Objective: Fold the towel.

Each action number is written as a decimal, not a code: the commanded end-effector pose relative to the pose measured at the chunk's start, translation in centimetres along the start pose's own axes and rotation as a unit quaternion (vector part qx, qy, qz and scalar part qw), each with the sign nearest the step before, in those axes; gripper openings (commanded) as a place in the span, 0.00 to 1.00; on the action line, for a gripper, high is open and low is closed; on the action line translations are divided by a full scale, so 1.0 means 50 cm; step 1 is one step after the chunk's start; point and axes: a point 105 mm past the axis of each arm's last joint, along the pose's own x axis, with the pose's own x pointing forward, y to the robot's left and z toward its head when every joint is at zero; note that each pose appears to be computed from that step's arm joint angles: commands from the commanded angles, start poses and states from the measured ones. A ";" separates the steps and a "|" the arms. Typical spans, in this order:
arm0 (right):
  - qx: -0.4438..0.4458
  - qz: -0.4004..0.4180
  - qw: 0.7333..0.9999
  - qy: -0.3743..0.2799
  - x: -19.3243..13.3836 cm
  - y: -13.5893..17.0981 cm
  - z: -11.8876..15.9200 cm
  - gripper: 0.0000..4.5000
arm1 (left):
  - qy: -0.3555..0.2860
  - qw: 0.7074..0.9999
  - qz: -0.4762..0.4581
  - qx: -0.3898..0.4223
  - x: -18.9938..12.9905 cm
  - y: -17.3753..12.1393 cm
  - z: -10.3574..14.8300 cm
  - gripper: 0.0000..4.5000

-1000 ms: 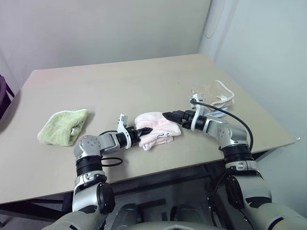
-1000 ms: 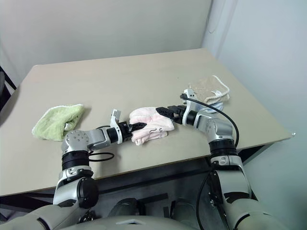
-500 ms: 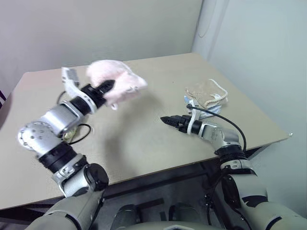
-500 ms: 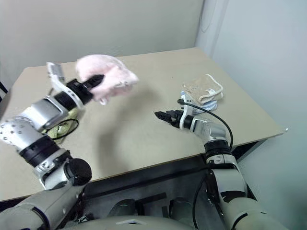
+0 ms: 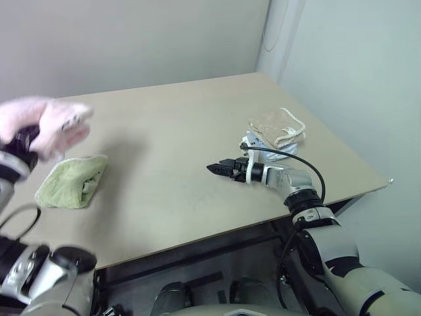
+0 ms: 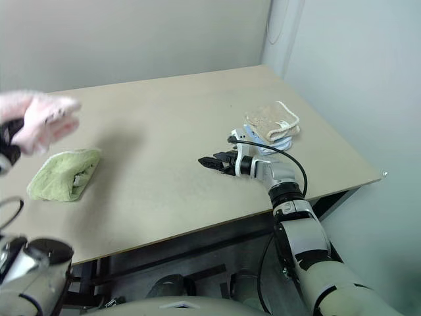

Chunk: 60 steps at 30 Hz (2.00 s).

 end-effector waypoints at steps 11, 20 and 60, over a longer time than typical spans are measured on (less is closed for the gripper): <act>-0.039 0.018 0.999 0.011 0.010 0.014 0.029 1.00 | -0.003 0.999 -0.044 0.010 -0.009 0.016 0.024 0.01; -0.043 -0.001 0.999 0.018 -0.008 -0.001 0.023 1.00 | 0.026 1.000 -0.006 0.002 0.043 0.086 -0.017 0.01; -0.101 0.004 0.995 -0.001 -0.039 -0.001 0.085 1.00 | 0.081 0.968 0.001 0.236 -0.176 0.094 -0.071 1.00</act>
